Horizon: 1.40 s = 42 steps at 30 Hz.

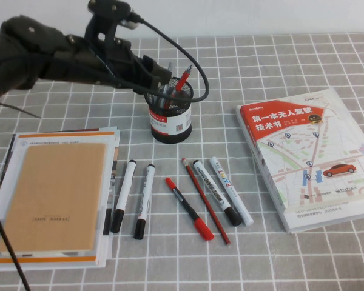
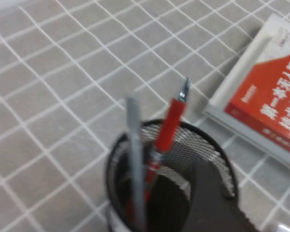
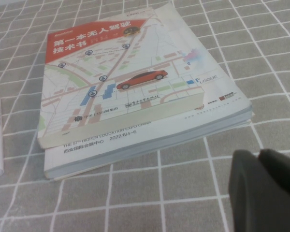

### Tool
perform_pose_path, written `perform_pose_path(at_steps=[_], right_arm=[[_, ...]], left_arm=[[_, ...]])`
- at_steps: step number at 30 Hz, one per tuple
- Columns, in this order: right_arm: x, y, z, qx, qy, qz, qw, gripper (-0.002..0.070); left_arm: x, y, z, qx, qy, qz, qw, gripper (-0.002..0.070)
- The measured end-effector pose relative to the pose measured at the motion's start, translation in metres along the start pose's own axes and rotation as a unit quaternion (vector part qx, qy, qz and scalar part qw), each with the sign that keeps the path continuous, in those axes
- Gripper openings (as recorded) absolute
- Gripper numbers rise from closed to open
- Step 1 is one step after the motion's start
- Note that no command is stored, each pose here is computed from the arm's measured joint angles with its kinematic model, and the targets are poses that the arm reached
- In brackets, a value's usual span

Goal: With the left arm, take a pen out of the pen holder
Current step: 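Take a marker out of the pen holder and lay it on the table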

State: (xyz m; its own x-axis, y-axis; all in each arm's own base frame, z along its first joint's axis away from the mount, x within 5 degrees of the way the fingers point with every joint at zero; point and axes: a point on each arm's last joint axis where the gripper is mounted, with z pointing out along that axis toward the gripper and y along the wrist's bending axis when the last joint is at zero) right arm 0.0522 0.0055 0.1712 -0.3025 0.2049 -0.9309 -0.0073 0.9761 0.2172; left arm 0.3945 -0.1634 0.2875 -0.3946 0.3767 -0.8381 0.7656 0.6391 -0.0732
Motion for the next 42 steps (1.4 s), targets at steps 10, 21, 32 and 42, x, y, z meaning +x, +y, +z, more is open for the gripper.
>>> perform_pose_path(at_steps=[10,21,32,42], right_arm=[[0.000,0.000,0.000,0.000,0.000,0.000,1.000,-0.0012],[0.000,0.000,0.000,0.000,0.000,0.000,1.000,-0.0013],[0.000,0.000,0.000,0.000,0.000,0.001,1.000,-0.0013],[0.000,0.000,0.000,-0.001,0.000,0.002,1.000,-0.0013]], left_arm=[[-0.010,0.023,0.005,-0.079,0.044,-0.037,0.995,0.0320],[-0.013,0.017,0.025,-0.093,0.042,-0.029,0.994,0.0328],[-0.012,0.027,0.049,-0.091,0.012,-0.073,0.993,0.0473],[-0.015,0.030,0.071,-0.073,-0.007,-0.102,0.992,0.0482]])
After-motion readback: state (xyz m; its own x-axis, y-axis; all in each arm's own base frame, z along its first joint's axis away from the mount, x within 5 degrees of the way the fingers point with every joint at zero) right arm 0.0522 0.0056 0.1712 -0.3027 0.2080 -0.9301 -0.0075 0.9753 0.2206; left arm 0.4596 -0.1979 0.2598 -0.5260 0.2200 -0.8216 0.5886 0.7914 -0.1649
